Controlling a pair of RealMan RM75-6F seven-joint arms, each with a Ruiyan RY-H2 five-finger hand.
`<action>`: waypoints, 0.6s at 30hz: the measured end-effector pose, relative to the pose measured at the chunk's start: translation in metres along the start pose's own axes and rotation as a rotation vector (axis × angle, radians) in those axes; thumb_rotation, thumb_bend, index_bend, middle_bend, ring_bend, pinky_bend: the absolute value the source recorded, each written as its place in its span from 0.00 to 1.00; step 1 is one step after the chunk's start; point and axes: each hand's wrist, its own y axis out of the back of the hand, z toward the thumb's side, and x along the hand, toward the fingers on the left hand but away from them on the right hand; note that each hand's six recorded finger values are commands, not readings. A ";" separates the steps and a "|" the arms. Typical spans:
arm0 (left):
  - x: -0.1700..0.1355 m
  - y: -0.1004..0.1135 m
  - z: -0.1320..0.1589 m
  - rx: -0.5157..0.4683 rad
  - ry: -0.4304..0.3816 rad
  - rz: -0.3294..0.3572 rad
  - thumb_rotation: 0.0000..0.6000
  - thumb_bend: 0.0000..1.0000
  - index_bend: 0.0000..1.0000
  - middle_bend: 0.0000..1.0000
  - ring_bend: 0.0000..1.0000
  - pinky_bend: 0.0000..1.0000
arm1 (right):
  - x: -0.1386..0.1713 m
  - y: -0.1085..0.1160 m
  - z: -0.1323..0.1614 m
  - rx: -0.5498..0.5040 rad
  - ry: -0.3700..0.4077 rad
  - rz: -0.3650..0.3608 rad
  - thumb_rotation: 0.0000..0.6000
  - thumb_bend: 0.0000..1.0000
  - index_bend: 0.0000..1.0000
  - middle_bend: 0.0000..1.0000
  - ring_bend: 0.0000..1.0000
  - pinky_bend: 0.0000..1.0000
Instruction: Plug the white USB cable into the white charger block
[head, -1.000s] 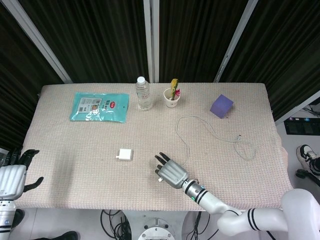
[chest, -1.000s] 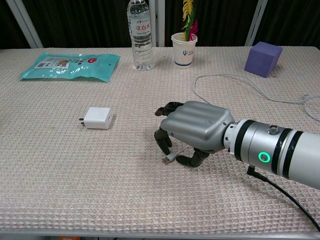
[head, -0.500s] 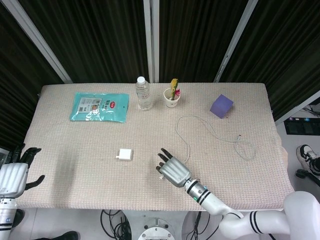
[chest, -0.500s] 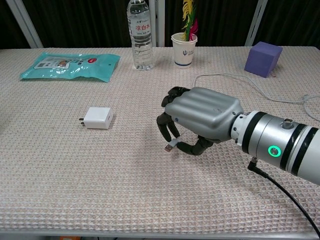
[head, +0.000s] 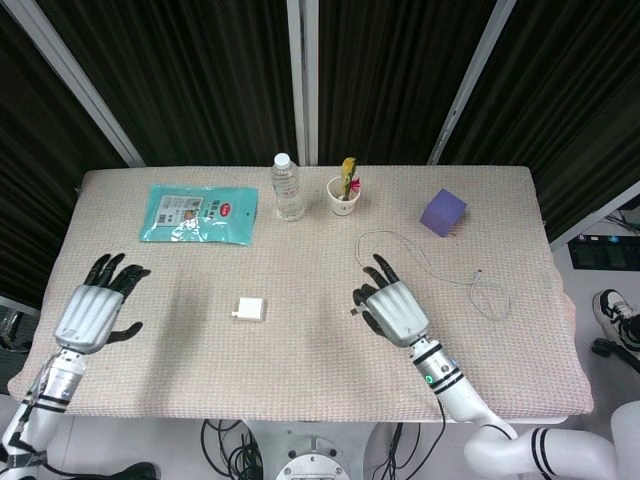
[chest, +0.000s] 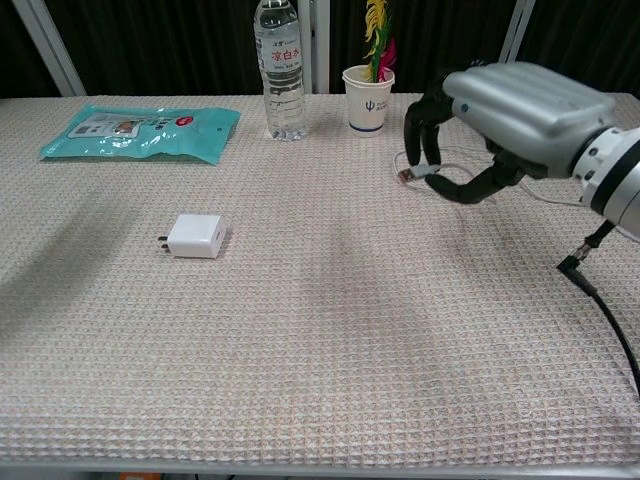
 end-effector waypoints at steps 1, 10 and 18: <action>0.008 -0.002 0.007 -0.004 -0.022 -0.015 1.00 0.16 0.20 0.16 0.00 0.00 | 0.000 0.006 -0.004 -0.001 -0.011 -0.016 1.00 0.37 0.59 0.52 0.18 0.00; 0.076 -0.047 0.081 -0.073 -0.153 -0.172 1.00 0.19 0.23 0.19 0.00 0.00 | 0.004 0.052 -0.033 -0.004 -0.075 -0.105 1.00 0.37 0.59 0.52 0.18 0.00; 0.096 -0.086 0.120 -0.093 -0.159 -0.245 1.00 0.19 0.25 0.20 0.00 0.00 | 0.009 0.054 -0.046 -0.015 -0.102 -0.089 1.00 0.38 0.59 0.51 0.18 0.00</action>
